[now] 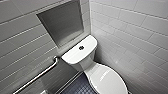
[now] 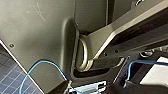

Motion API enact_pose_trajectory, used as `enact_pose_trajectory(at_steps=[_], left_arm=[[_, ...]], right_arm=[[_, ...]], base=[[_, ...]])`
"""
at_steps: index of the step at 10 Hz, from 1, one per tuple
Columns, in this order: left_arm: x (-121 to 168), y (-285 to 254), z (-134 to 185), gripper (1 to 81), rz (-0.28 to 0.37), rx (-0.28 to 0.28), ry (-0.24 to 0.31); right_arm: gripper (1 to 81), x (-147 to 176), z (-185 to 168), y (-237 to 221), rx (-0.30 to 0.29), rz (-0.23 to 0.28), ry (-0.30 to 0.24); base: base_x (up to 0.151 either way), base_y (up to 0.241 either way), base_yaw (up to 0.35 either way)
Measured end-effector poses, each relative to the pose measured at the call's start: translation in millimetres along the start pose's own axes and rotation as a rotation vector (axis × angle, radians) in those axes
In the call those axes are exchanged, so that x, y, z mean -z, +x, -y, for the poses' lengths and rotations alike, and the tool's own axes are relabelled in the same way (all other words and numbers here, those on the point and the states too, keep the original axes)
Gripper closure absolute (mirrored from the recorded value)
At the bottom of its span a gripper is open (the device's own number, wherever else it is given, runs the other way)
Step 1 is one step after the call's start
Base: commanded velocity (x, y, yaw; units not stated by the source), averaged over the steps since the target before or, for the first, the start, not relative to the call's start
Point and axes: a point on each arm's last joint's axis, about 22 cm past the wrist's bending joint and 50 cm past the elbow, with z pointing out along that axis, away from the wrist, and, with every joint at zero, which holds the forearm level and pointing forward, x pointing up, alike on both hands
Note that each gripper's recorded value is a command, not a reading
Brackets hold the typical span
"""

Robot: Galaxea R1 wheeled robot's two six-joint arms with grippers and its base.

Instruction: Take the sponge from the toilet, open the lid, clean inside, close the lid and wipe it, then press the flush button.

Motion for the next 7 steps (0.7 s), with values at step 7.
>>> enact_pose_trajectory(at_steps=[7], left_arm=[[33.9,-11.8,-13.5,1.0,-0.084,-0.031,0.010]], right_arm=[[81.1,-23.8,-41.0,-74.2,0.044,-0.142,-0.087]], base=[[0.000,0.000,0.000]])
